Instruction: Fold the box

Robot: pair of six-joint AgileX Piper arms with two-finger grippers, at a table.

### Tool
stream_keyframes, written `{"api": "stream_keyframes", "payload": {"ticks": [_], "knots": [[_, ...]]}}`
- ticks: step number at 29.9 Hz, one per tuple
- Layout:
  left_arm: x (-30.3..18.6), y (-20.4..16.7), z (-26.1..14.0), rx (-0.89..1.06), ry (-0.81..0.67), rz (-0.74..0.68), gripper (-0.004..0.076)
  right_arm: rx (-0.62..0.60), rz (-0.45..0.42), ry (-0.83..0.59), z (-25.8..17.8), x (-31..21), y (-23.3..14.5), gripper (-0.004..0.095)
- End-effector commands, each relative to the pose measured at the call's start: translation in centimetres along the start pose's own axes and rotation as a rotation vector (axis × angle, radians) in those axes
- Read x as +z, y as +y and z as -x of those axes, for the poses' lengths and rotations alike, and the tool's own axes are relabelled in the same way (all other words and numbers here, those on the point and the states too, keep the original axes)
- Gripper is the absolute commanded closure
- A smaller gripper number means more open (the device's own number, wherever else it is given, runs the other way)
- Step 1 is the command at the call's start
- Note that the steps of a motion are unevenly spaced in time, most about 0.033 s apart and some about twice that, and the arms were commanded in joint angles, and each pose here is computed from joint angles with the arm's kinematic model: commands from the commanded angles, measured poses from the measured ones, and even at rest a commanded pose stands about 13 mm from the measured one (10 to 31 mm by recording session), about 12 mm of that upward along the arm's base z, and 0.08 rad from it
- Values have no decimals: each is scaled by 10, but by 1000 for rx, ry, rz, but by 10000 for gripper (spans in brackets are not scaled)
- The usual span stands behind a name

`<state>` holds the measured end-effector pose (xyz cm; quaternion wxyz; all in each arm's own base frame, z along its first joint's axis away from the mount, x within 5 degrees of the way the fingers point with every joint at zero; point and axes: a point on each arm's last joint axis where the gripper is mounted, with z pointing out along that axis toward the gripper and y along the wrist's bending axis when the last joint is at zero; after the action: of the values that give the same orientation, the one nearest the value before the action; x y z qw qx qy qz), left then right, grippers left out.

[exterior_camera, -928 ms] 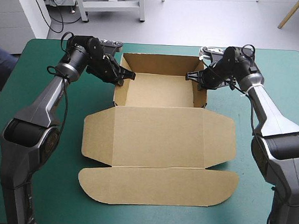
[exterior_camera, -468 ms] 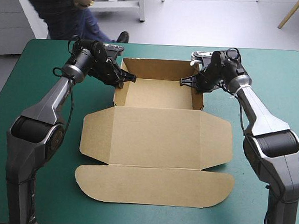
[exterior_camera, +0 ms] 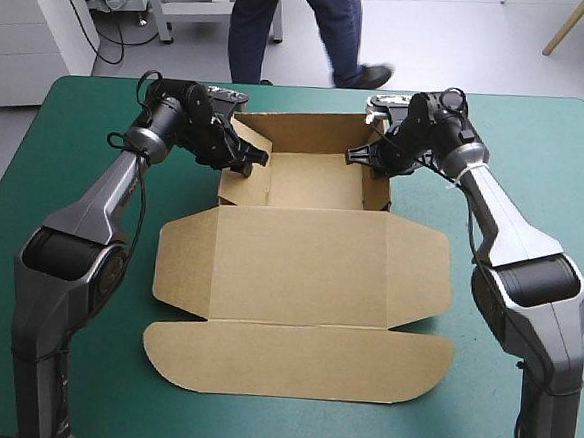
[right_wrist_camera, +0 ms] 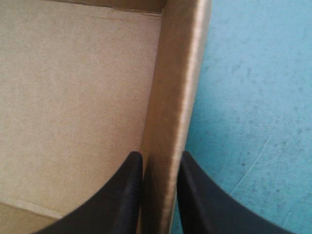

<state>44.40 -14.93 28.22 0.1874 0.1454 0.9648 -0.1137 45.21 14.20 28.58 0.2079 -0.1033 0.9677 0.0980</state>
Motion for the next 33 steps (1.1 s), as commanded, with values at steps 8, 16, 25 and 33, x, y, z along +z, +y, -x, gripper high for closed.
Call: {"api": "stream_keyframes", "payload": {"ticks": [8, 16, 25, 33], "knots": [[-111, -18, -1, 77, -226, 54, 176, -64, 24, -193, 14, -94, 17, 242], [-198, -23, -30, 139, -326, 156, 189, -82, -22, -277, 9, -135, 17, 230], [-283, -37, -91, 174, -452, 139, 210, -78, -34, -290, 8, -142, 16, 230], [-294, -35, -160, 183, -440, 145, 211, -74, -39, -233, 12, -113, 13, 240]]}}
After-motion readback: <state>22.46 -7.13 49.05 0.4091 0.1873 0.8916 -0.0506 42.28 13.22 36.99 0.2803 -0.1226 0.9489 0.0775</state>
